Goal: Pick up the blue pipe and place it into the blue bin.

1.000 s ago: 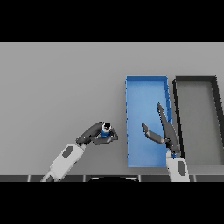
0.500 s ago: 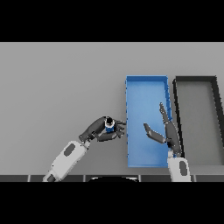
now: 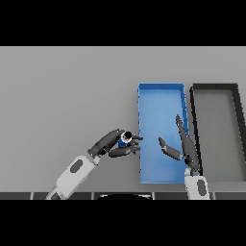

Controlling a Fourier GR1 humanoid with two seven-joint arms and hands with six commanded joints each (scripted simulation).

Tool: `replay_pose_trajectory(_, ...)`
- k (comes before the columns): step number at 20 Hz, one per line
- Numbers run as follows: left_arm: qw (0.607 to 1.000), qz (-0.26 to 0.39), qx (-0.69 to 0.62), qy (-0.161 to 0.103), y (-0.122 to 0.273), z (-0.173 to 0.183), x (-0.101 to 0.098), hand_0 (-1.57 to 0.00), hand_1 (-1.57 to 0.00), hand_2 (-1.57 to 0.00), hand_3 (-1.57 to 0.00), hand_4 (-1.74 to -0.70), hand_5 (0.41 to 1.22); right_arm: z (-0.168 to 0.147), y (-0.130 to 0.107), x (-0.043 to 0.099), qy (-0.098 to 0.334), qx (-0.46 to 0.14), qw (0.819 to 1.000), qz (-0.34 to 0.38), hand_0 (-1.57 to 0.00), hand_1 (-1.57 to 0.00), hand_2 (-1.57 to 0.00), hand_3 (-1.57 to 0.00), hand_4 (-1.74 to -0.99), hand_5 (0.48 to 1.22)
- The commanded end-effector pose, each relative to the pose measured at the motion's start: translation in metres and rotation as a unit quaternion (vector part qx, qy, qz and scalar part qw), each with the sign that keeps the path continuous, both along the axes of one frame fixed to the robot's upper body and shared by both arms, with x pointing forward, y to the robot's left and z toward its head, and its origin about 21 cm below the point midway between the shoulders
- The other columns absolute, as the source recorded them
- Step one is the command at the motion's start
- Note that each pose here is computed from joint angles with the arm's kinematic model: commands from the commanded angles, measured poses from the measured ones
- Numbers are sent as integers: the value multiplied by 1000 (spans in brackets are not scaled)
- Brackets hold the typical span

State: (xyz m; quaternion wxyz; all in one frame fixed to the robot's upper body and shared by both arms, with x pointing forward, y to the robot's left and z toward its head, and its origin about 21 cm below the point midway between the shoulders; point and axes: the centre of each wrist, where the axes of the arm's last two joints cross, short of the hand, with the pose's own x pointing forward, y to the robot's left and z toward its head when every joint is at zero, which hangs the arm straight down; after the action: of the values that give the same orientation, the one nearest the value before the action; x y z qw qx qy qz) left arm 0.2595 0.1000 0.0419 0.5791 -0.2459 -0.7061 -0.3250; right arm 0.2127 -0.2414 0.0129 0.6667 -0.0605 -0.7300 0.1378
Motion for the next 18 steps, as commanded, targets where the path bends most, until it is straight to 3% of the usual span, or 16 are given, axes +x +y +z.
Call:
replay_pose_trajectory(1,1000,0,-2,-1,1,-1,-2,-1568,-1569,-1569,-1495,-1740,1219,0,-1,-1,4,2,1000,-2,1,1,1,1,-1178,605)
replay_pose_trajectory(3,1000,2,-3,-6,2,3,1,-1569,-1570,-1570,-1495,-1740,1219,3,-1,0,11,11,1000,-3,1,1,1,1,-1176,605)
replay_pose_trajectory(5,1000,-2,4,-1,-1,0,0,-1570,-1570,-1570,-1495,-1741,1220,12,-9,1,-18,48,998,27,1,1,1,1,-1196,622)
replay_pose_trajectory(8,1000,-3,2,-2,1,0,-1,-1570,-1571,-1571,-1496,-1741,1220,44,-15,4,-36,108,985,127,1,1,1,1,-1231,572)
replay_pose_trajectory(12,1000,-7,4,-10,-2,3,0,-1571,-1571,-1571,-1491,-1741,1221,96,-16,13,-25,85,965,246,1,1,1,1,-1314,500)
replay_pose_trajectory(18,1000,-12,10,-11,-1,3,1,-1571,-1571,-1571,-1484,-1741,1221,132,27,29,-17,25,931,363,1,1,1,1,-1311,517)
